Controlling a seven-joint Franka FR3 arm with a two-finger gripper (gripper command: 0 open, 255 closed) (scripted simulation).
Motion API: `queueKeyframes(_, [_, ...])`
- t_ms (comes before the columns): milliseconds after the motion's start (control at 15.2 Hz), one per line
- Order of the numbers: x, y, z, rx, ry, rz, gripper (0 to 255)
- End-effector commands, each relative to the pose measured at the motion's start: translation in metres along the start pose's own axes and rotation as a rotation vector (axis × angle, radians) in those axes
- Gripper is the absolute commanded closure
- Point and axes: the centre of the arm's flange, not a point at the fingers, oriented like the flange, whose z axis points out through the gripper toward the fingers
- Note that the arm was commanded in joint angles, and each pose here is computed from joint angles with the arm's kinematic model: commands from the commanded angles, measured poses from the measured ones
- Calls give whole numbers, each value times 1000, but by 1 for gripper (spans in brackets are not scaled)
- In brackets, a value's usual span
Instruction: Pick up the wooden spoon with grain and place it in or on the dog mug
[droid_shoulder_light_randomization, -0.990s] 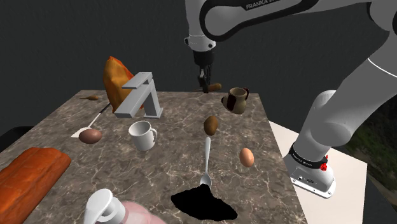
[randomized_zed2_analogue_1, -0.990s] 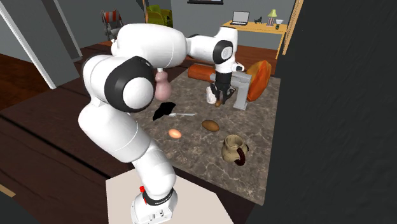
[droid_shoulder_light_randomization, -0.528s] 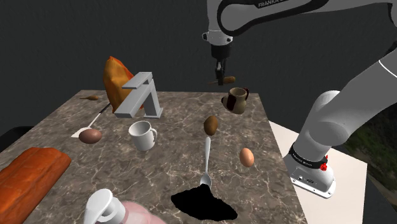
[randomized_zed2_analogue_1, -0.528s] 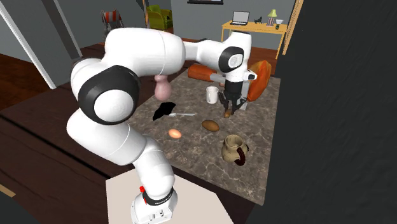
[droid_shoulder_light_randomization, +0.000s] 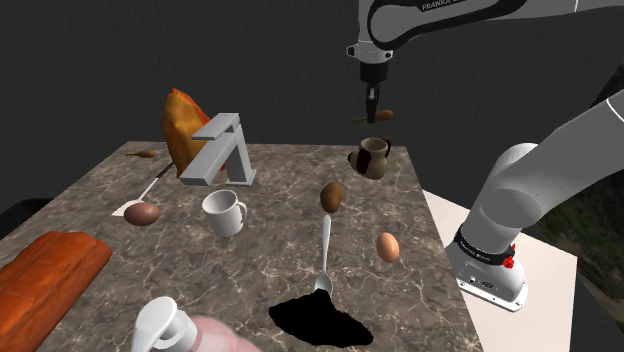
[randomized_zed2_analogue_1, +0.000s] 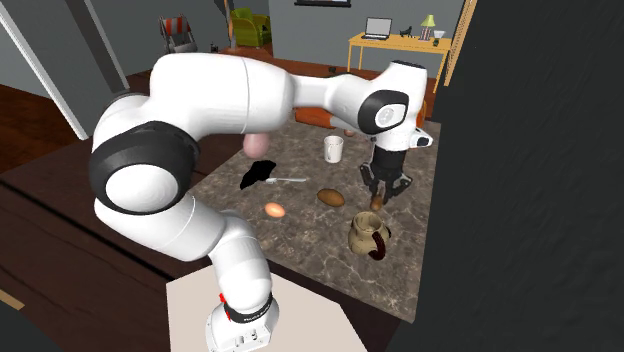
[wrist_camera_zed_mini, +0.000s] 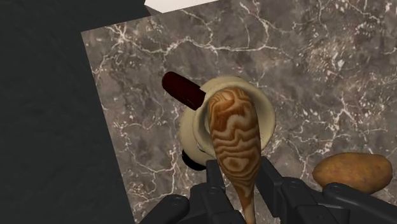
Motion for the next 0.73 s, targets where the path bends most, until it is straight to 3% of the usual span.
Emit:
queueKeyframes(0, [-11, 16, 2, 0, 0, -2, 255])
queueKeyframes(660, [-7, 14, 55, 0, 0, -2, 255])
